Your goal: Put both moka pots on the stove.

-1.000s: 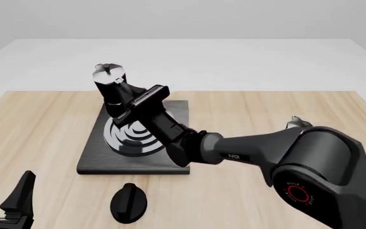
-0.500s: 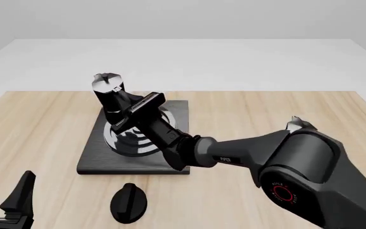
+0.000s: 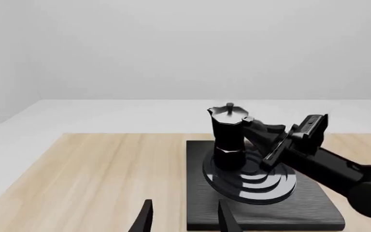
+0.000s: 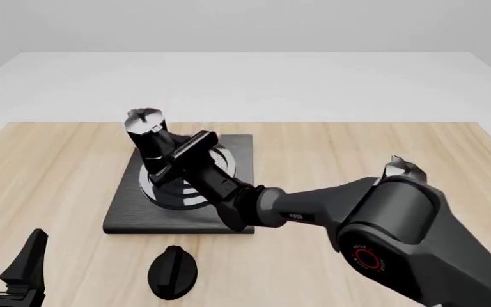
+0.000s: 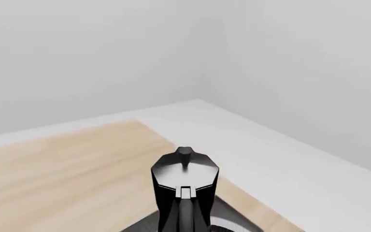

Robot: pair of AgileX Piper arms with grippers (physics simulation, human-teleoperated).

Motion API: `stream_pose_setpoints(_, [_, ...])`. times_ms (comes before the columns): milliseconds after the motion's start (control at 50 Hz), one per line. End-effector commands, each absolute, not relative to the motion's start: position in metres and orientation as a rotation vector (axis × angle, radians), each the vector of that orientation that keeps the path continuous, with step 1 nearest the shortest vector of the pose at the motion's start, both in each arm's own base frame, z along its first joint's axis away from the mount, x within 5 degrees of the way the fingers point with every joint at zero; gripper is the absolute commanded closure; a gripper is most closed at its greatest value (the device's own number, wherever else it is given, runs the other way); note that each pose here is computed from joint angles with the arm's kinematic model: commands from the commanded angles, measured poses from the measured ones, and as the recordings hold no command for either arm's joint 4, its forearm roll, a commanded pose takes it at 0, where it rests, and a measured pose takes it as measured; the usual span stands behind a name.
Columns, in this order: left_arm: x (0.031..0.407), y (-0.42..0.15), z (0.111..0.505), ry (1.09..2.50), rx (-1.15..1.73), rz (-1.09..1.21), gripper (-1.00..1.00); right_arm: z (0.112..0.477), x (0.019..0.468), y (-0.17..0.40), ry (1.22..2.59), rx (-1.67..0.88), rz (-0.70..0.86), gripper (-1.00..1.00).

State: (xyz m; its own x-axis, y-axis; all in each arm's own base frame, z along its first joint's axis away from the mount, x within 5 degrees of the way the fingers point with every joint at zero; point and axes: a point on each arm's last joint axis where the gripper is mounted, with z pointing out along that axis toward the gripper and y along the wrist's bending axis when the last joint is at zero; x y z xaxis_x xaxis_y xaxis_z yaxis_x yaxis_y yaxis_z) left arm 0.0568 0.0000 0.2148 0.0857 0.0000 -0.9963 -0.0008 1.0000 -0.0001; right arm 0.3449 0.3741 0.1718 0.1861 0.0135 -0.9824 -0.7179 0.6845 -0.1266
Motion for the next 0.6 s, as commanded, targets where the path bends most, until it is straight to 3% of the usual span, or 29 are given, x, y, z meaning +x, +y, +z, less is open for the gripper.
stream_pose_setpoints(20, [0.057,0.0,0.215,1.485,-0.001,0.001,-1.0,0.186,0.347,0.377,1.26,-0.658,0.573,1.0])
stream_pose_setpoints(600, [0.057,0.0,0.215,1.485,-0.001,0.001,-1.0,0.173,0.353,0.376,1.287,-0.665,0.56,1.0])
